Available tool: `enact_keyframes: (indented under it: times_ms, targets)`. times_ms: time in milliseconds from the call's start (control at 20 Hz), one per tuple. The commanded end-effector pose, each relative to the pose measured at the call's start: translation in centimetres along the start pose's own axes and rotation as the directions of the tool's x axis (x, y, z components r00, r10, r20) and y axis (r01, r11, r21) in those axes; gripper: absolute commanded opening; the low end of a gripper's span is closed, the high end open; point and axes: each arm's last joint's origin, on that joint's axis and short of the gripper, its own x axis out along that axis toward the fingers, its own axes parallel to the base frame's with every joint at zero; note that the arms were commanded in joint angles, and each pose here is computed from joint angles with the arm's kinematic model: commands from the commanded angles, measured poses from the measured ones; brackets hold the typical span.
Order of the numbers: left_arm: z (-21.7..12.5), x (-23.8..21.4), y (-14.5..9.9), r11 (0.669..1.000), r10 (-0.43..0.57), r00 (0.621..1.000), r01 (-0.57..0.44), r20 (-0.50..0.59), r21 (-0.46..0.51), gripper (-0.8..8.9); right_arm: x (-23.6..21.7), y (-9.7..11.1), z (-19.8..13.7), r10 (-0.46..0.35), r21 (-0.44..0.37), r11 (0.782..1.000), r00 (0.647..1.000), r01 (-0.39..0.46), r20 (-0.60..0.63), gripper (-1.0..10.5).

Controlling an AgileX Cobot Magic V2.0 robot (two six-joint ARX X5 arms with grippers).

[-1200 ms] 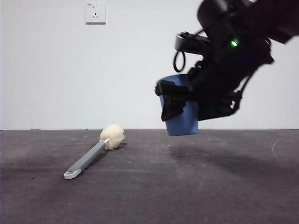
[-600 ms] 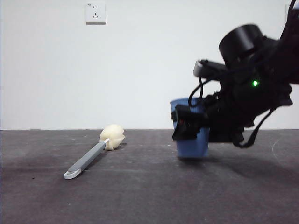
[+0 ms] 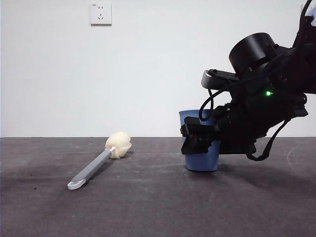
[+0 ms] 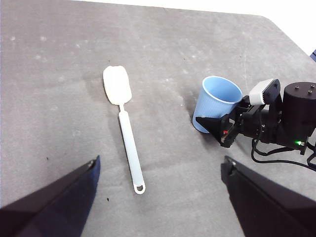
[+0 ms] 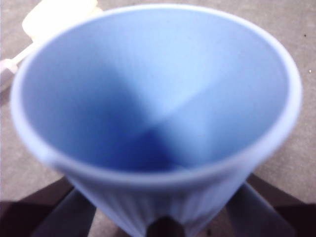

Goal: Pick up the cup brush,pick up the cup,insert the brush into the cup,clean the cup,put the cup brush back,put the cup back to the fixed position on the table

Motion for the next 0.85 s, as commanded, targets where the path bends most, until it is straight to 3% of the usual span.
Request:
enact_keyframes:
  times_ms: [50, 250, 600, 850]
  targets:
    - [-0.2, 0.1, 0.0, 1.0, -0.001, 1.0, 0.001, -0.003, 0.014, 4.09, 0.1, 0.1, -2.2, 0.005, -0.002, 1.0, 0.99, -0.006, -0.139, 3.7]
    - [-0.3, 0.1, 0.1, 1.0, 0.005, 1.0, -0.004, -0.017, 0.016, 4.09, 0.1, 0.1, -2.4, 0.006, 0.004, 1.0, 0.986, -0.005, -0.165, 5.1]
    - [-0.5, 0.1, 0.1, 1.0, 0.01, 1.0, -0.009, -0.029, 0.018, 4.09, -1.5, 0.2, -0.8, 0.007, 0.004, 1.0, 0.987, -0.007, -0.159, 5.1]
    - [-0.5, 0.1, 0.1, 1.0, 0.01, 0.999, -0.009, -0.03, 0.018, 4.09, -4.8, 0.3, 0.2, 0.03, 0.048, 0.999, 0.957, -0.017, -0.29, 5.1]
